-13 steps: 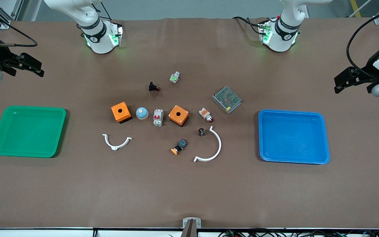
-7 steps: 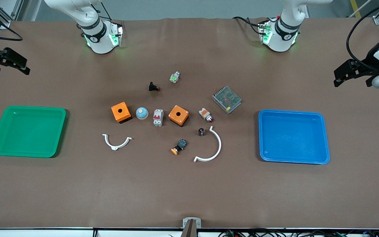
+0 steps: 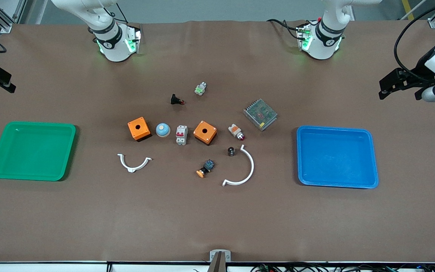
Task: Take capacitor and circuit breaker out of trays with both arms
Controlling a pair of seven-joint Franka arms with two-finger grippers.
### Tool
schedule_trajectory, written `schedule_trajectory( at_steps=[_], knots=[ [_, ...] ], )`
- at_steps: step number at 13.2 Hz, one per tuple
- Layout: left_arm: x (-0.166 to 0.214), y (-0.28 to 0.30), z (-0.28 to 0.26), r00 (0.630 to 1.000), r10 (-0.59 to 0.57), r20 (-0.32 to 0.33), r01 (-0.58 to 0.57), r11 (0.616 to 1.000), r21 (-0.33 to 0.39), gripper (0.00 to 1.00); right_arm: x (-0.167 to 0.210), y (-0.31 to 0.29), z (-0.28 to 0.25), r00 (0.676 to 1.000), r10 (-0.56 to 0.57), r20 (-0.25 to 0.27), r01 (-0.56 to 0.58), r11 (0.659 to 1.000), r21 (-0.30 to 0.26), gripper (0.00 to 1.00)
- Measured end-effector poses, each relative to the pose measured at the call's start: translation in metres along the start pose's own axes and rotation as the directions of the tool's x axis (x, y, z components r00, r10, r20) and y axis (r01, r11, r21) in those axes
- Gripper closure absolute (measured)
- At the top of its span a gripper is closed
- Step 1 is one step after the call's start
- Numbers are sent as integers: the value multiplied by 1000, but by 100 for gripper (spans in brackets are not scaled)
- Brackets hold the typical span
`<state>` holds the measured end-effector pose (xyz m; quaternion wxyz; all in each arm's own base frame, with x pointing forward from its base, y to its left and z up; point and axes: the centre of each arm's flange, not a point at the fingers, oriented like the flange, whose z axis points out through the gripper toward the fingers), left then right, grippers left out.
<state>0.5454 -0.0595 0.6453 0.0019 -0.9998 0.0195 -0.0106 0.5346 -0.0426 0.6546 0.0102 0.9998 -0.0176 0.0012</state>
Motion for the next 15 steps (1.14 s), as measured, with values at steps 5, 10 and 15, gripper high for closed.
schedule_trajectory(
  at_steps=[5,10,15],
  knots=[
    [-1,8,3,1000,14,7,-14,1000,0,0,21,-6,16,1000,-5,15,5,1000,-11,0],
    [-4,3,2,1000,7,7,-7,1000,0,0,22,-7,16,1000,-6,16,7,1000,-11,0],
    [-5,-3,-2,1000,-4,1,4,1000,0,0,22,-8,17,1000,-9,21,9,1000,-11,0]
  ],
)
